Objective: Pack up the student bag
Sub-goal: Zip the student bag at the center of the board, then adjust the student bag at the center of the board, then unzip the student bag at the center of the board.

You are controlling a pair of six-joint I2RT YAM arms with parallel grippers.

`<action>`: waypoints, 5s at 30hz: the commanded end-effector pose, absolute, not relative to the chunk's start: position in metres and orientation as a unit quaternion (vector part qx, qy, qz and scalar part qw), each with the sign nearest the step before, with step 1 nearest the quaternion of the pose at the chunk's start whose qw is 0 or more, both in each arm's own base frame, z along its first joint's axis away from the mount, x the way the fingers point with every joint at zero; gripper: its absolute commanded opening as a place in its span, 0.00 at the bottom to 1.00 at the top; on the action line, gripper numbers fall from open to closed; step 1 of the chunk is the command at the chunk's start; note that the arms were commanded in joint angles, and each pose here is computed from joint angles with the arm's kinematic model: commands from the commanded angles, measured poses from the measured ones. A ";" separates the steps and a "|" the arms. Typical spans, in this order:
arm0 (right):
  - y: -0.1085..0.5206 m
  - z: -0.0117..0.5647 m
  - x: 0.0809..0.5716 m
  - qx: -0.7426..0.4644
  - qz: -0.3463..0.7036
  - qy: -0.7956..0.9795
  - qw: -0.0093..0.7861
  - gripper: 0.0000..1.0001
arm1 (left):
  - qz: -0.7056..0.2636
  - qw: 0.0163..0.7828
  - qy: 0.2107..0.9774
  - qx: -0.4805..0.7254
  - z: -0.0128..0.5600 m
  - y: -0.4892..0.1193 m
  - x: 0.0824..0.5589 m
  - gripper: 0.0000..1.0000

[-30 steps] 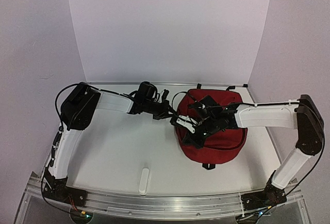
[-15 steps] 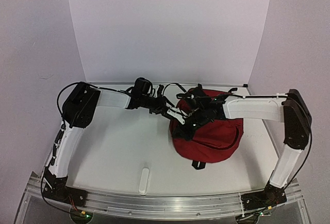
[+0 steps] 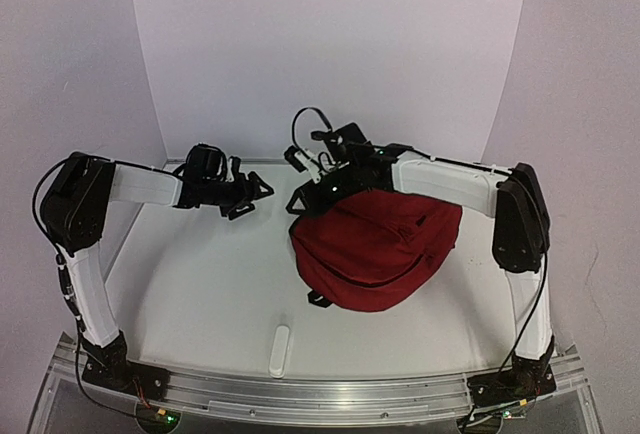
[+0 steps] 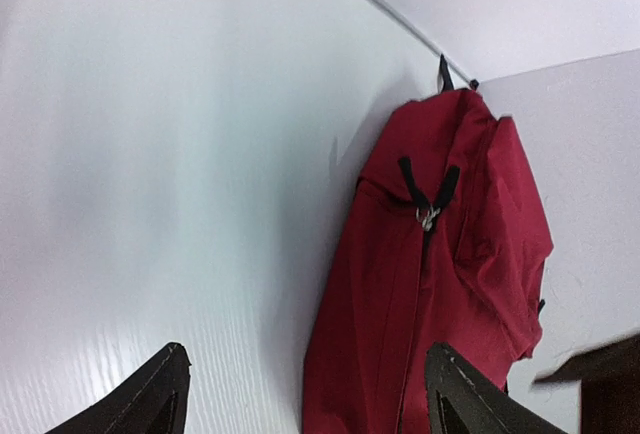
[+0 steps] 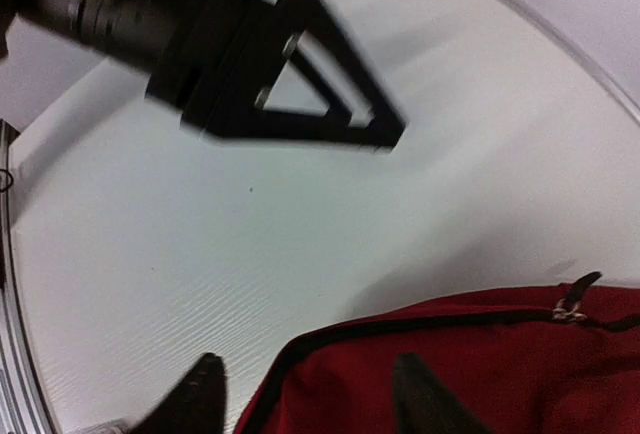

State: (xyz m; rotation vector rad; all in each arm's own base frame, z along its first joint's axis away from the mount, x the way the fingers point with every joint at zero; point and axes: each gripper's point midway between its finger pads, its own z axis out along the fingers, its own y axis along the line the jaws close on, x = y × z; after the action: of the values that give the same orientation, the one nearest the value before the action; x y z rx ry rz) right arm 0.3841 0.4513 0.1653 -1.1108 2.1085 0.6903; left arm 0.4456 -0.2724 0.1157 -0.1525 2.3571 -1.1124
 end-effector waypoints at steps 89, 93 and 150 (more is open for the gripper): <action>0.329 0.143 0.270 -0.479 0.257 0.830 0.130 0.21 | -0.524 0.250 0.806 0.115 0.151 -0.402 0.308 0.57; 0.330 0.152 0.278 -0.479 0.248 0.829 0.147 0.06 | -0.537 0.244 0.799 0.116 0.151 -0.406 0.304 0.56; 0.325 0.162 0.329 -0.402 0.298 0.848 0.174 0.00 | -0.416 0.306 0.825 0.230 0.163 -0.429 0.262 0.55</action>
State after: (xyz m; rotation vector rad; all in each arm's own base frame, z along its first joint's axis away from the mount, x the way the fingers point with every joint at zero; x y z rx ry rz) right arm 0.3581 0.3080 0.1408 -1.0970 2.4651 0.7458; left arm 0.2601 -0.4193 0.1295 0.4734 2.2704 -1.2673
